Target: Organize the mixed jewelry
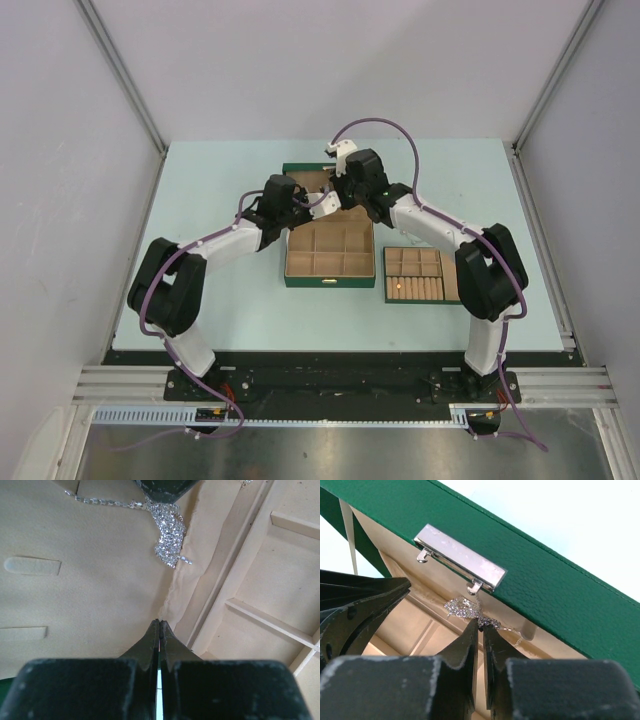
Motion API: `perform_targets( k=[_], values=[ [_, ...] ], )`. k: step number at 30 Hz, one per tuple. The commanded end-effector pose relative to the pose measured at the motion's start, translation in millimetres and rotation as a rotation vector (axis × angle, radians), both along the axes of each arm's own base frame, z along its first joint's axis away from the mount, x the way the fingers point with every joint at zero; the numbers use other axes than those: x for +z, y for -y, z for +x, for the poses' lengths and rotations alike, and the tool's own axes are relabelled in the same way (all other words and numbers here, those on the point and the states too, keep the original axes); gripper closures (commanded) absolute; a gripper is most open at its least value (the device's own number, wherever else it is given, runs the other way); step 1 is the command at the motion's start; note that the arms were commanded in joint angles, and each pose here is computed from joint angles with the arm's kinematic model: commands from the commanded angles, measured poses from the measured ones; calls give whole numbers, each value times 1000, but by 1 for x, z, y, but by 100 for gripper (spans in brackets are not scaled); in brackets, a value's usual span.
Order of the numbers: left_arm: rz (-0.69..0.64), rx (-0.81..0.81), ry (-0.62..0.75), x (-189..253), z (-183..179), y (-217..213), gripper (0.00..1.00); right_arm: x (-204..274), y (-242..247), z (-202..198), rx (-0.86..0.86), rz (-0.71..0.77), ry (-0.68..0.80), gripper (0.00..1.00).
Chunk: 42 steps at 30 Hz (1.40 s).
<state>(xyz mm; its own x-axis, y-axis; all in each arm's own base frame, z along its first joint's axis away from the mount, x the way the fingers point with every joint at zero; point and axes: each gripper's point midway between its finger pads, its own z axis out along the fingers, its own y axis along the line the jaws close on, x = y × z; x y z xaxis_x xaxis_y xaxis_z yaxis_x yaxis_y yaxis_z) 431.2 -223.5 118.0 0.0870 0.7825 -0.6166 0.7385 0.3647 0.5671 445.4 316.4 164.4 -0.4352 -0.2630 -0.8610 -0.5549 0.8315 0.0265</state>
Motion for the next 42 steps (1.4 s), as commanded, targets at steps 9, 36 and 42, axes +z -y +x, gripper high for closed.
perform_targets(
  k=[9,36,42],
  values=[
    [-92,-97,-16,23,-15,33,100,6,3,4,-22,-20,37,77],
    [-106,-115,-47,25,-22,36,100,-1,-19,-6,34,1,15,76],
    [-107,-123,-53,26,-24,37,99,-8,-23,-6,39,-8,5,77]
  ],
)
